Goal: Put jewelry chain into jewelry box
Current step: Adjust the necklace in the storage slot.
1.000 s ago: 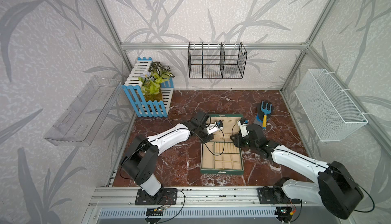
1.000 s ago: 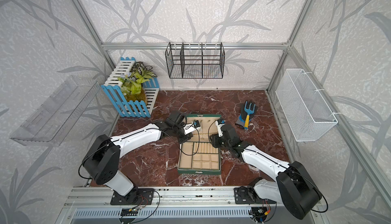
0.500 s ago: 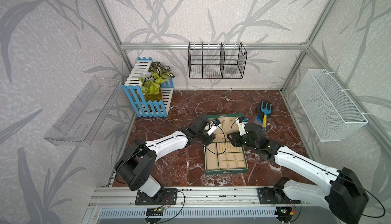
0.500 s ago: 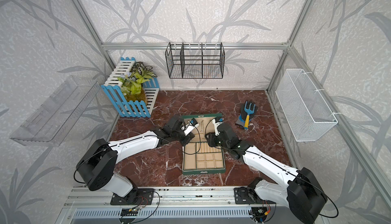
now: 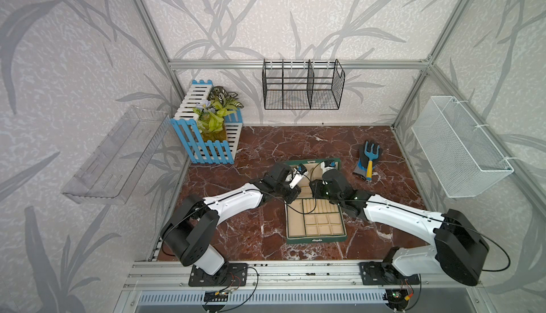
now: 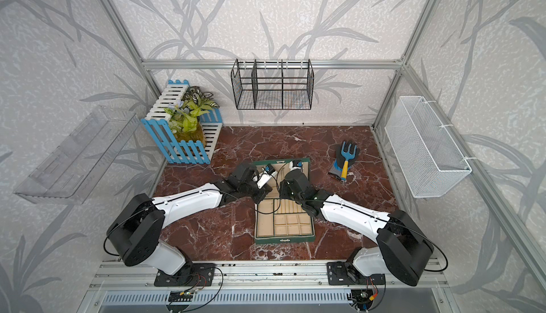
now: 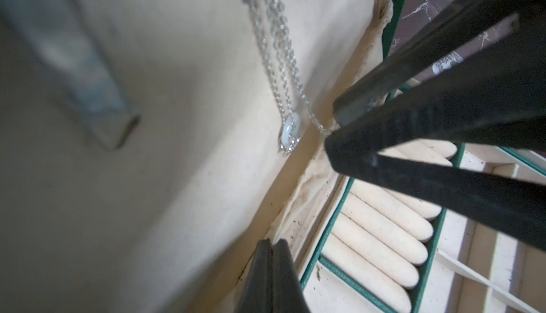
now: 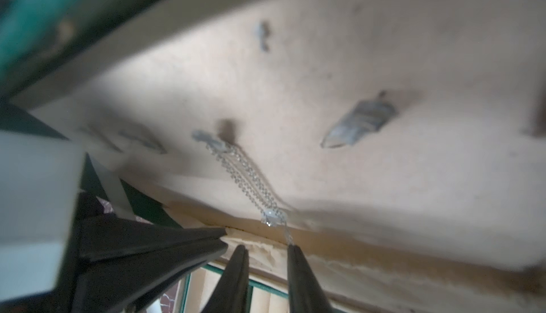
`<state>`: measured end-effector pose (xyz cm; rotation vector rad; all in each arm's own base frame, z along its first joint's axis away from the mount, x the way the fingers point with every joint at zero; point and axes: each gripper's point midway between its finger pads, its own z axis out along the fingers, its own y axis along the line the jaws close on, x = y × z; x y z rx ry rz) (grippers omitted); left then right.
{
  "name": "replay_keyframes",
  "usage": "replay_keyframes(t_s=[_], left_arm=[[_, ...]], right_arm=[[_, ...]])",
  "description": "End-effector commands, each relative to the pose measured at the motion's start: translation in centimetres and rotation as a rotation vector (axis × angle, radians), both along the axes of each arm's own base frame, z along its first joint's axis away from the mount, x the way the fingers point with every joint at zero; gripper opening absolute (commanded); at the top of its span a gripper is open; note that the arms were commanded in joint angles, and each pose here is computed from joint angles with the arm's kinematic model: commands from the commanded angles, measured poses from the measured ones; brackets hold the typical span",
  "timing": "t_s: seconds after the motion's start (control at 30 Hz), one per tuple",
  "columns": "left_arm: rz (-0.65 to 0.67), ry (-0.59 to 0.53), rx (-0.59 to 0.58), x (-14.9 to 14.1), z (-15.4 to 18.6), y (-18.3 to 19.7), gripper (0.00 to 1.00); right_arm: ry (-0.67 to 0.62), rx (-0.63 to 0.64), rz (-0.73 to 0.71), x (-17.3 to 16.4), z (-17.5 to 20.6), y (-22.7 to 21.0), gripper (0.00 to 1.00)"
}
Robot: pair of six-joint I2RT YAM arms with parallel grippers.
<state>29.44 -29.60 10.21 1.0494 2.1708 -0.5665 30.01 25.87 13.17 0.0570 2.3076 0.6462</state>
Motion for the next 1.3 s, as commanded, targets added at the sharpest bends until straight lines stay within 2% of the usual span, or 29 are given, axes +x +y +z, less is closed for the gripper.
replay_keyframes(t_s=[0.0,0.1,0.47,0.67,1.03,1.27], left_arm=[[-0.022,-0.011,-0.084,0.0,1.3,-1.7,0.01],[-0.022,-0.008,-0.083,0.0,1.2,-1.8,0.01],[-0.022,0.001,-0.072,0.0,0.8,-1.8,0.01],[-0.020,0.006,-0.069,0.0,0.7,-1.8,0.01],[-0.016,0.005,-0.067,0.1,0.7,-1.8,0.01],[-0.008,0.004,-0.065,0.2,0.7,-1.7,0.01]], right_arm=[[-0.038,0.012,-0.021,0.9,1.2,0.5,0.26],[-0.039,0.028,0.011,0.9,1.3,1.2,0.24],[-0.105,0.039,-0.016,1.8,2.7,1.0,0.17],[-0.124,0.045,-0.031,2.2,3.3,1.0,0.18],[-0.125,-0.021,-0.068,3.7,2.2,0.8,0.21],[-0.110,-0.050,-0.103,3.5,1.4,-0.1,0.21]])
